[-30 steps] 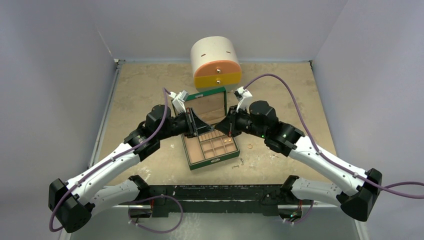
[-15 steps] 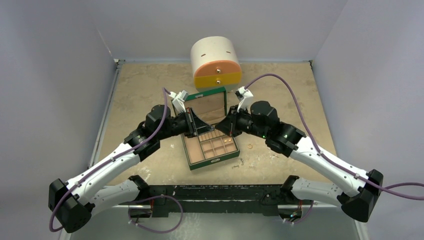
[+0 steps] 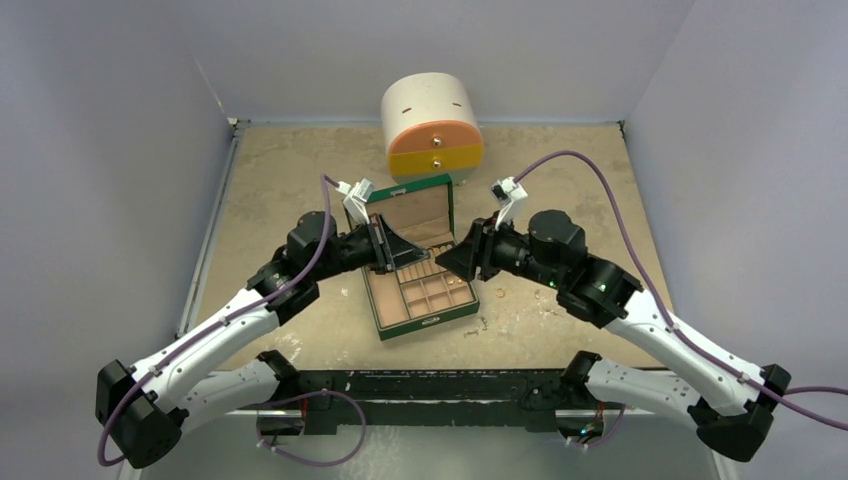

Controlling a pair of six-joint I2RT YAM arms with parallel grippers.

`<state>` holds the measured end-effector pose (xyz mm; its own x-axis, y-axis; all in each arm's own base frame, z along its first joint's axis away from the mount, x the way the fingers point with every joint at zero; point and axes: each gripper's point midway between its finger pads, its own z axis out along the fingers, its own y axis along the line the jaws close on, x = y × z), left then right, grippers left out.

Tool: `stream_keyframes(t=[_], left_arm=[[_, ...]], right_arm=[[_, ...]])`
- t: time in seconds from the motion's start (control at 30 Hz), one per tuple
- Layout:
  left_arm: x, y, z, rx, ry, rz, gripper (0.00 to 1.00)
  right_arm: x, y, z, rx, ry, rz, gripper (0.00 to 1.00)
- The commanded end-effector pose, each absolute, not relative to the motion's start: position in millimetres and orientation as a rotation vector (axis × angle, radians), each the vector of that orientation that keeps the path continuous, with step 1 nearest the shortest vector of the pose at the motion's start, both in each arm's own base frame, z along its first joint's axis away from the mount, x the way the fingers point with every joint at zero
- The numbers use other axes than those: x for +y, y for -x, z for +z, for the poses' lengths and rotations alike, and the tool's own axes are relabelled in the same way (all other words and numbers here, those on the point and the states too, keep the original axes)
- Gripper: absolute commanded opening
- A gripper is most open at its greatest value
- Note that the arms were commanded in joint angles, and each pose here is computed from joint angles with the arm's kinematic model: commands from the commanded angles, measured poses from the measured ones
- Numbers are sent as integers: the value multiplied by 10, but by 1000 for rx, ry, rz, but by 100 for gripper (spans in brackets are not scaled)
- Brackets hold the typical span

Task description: Organize the mixed jewelry

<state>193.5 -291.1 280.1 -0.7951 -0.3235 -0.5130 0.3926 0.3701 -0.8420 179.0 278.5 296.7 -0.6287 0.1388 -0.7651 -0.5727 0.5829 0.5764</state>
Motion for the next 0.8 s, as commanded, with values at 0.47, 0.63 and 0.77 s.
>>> stream_keyframes(t=[0.47,0.63,0.77], left_arm=[[-2865,-1446,3539,1687,-361,-1699,0],[-2870,-1358,3632,1638,-398,-1756,0],[-2867,-1309,3710,1603,-423,-1783,0]], right_arm=[[2812,-1413,3754,1733,496,1523,50],[2804,-1386,3834,1694,506,1619,50],[2837,-1380,3836,1693,519,1644,50]])
